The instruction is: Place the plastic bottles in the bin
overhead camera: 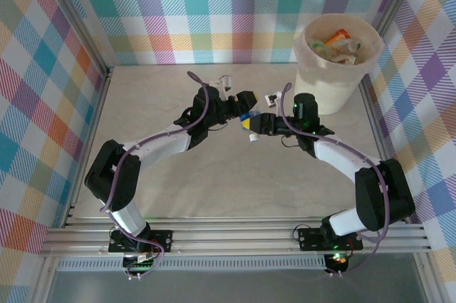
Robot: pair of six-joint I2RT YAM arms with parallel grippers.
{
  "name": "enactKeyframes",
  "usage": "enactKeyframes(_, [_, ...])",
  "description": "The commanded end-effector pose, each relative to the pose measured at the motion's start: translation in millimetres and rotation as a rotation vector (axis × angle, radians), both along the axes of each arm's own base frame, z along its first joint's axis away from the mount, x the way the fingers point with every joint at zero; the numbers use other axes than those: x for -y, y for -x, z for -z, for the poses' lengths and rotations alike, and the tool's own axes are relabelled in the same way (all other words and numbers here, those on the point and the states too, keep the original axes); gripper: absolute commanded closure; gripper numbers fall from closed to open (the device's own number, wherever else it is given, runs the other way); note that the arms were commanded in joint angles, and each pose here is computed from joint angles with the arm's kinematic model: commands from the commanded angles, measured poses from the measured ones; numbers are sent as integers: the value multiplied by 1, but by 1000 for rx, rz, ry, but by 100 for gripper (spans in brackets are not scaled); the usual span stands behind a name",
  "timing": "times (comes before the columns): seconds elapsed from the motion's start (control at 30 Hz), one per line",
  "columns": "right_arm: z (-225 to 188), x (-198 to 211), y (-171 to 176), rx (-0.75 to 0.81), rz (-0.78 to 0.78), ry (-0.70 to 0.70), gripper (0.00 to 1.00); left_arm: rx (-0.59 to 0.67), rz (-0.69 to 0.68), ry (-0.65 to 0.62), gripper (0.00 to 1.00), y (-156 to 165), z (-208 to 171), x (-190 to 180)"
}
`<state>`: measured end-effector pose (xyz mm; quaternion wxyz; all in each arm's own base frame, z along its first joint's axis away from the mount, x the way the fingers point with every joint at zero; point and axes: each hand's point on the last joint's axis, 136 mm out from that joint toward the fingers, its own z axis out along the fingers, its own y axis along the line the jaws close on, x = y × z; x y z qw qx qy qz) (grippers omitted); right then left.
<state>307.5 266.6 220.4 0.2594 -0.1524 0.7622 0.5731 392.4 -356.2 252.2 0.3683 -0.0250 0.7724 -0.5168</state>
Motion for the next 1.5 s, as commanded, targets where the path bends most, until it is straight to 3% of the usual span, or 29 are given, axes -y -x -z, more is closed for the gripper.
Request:
enactKeyframes(0.0, [-13,3,-7,92,38,41,52,43,15,23,25,10,-23,0])
enactKeyframes(0.07, [-5,8,-13,84,82,94,53,52,9,10,17,12,-30,-3])
enactKeyframes(0.4, [13,38,-40,140,249,345,56,170,-67,-76,0,35,-70,-43])
enactKeyframes(0.53, [-1,55,-54,208,303,440,56,217,-144,-130,0,46,-81,-71])
enactKeyframes(0.9, [-124,146,-116,456,595,564,55,166,-589,-381,0,64,-58,-188])
enactKeyframes(1.2, [-164,230,-168,431,814,607,54,105,-863,-455,0,94,-39,-264])
enactKeyframes(1.47, [-167,282,-215,317,930,656,50,105,-933,-435,0,116,-34,-295])
